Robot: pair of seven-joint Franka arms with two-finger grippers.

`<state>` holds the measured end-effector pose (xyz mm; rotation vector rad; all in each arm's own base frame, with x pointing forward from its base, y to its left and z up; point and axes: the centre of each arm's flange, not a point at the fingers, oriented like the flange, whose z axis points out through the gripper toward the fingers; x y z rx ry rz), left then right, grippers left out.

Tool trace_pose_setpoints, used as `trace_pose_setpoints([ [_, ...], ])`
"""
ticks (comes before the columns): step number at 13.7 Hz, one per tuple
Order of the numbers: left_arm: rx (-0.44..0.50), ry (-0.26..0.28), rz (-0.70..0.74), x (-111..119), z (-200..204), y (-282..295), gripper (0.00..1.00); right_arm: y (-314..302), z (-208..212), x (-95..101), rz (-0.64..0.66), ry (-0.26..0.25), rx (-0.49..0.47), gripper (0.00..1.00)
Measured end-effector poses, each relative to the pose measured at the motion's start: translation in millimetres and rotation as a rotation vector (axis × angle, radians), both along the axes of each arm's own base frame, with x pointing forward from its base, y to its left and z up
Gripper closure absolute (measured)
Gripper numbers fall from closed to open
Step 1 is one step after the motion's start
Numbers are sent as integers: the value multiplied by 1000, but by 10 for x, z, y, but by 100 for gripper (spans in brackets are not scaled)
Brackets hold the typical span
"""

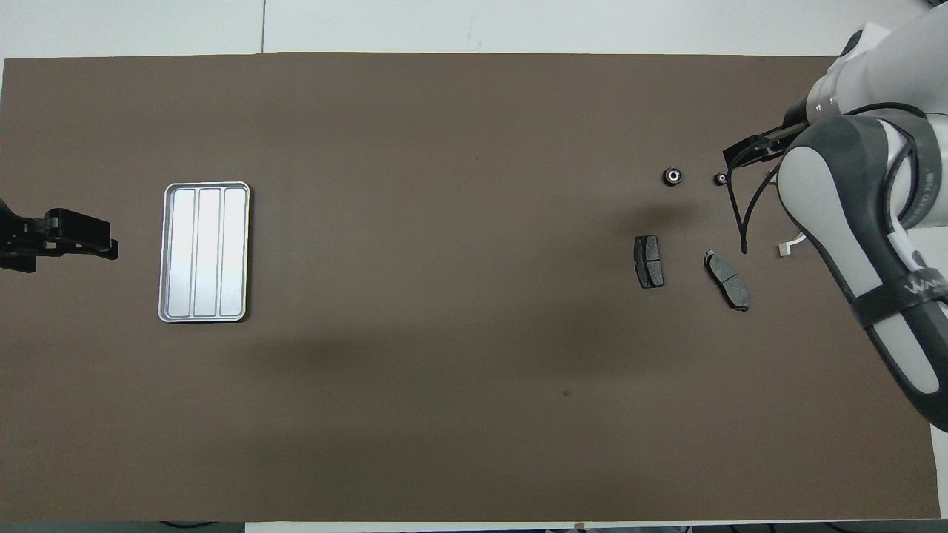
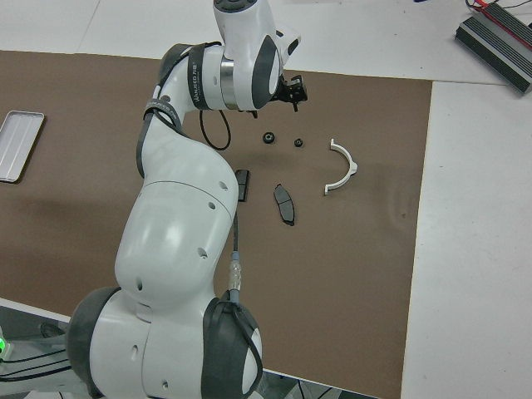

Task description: Place bearing gear from tray to pile

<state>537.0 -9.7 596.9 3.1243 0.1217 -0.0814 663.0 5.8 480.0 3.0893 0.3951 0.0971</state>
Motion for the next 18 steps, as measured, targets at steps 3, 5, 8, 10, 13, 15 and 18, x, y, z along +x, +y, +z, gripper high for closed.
trace_pose_setpoints([
  [3,0,0,0,0,0,0,0,140,669,-339,-8,-1,12,0],
  [5,0,0,0,0,0,0,0,127,1008,-541,-16,-8,6,0],
  [8,0,0,0,0,0,0,0,17,1411,-761,-36,-51,2,0],
  [10,0,0,0,0,0,0,0,-5,1611,-901,-41,-63,2,0],
  [13,0,0,0,0,0,0,0,-38,1777,-1057,-47,-58,2,0],
  [15,0,0,0,0,0,0,0,-19,1778,-1083,-43,-48,2,0],
  [18,0,0,0,0,0,0,0,-15,1673,-1066,-48,-27,2,0],
])
